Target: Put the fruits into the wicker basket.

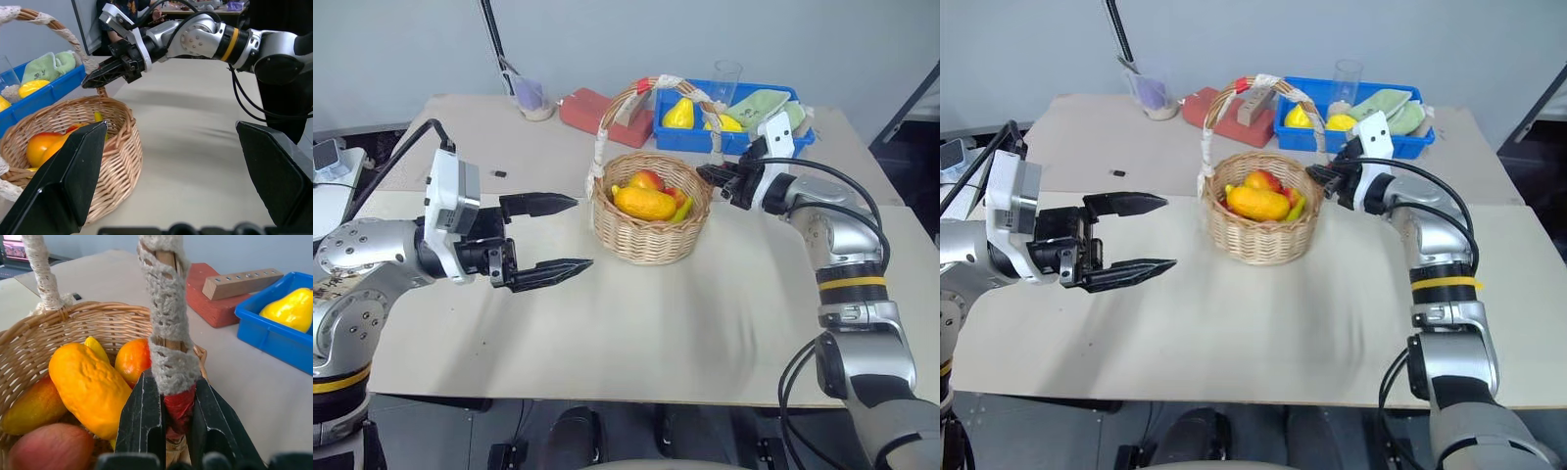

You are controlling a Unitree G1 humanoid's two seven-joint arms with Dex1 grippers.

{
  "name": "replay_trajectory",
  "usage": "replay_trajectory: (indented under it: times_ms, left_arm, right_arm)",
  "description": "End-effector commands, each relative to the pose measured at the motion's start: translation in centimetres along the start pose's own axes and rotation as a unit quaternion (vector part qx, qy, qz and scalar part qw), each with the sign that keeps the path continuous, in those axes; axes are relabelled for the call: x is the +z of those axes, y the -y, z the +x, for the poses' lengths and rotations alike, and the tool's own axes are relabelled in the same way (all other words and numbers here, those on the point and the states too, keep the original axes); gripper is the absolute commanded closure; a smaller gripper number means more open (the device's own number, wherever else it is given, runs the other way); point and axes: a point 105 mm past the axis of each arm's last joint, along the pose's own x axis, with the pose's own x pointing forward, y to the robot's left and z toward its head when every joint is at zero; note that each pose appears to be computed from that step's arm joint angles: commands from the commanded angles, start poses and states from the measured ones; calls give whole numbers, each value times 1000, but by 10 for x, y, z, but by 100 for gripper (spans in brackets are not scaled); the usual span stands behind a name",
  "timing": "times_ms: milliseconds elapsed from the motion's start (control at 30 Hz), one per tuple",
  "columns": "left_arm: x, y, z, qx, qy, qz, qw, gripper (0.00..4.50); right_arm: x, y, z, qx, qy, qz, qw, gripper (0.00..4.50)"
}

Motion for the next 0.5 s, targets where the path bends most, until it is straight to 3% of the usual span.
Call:
replay_trajectory:
  times_ms: [33,233,500]
  left_arm:
    - [10,-1,2,0,16,19,1000,0]
    - [10,-6,11,1,28,18,999,0]
    - [9,-10,18,-4,32,22,999,0]
  right_arm:
    - [38,15,-34,-47,55,-39,997,434]
    - [31,50,-86,-163,41,-62,984,434]
    - [4,81,-102,-233,21,-38,972,434]
